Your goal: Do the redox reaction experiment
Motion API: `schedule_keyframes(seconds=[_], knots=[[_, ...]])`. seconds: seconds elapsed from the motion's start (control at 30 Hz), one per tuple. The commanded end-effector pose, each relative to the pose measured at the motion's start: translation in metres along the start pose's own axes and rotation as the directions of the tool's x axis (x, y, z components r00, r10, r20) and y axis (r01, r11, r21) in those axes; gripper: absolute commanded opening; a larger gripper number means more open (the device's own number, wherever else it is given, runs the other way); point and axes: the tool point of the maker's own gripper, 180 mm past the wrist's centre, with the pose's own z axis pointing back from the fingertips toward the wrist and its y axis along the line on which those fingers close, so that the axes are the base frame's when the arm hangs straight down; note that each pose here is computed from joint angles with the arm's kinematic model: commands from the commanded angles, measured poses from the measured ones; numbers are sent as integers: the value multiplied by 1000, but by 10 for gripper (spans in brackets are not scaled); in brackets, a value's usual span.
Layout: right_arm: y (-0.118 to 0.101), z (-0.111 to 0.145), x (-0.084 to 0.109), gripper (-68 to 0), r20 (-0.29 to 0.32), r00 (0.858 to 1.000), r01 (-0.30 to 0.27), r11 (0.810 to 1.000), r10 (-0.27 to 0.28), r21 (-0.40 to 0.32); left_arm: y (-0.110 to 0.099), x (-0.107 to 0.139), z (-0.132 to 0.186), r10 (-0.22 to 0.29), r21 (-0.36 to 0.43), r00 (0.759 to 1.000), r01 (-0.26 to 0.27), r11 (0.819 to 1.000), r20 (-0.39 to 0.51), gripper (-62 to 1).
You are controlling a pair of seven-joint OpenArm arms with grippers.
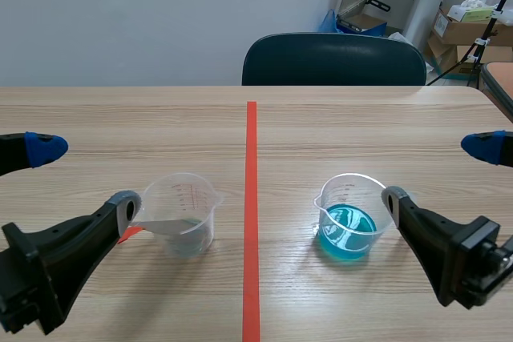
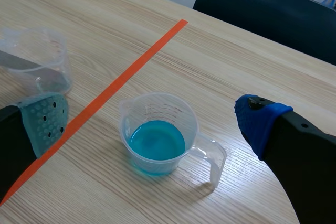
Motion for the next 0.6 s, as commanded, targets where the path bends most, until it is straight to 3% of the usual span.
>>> schedule_keyframes(seconds=[0.0, 0.57], knots=[[-3, -1, 12, 4, 38, 998, -41, 999, 41, -2, -1, 9, 0, 2, 3, 999, -3, 1000, 33, 14], [-3, -1, 12, 4, 37, 998, -44, 999, 44, -2, -1, -2, 10, 24, 25, 1000, -24, 999, -8, 14]])
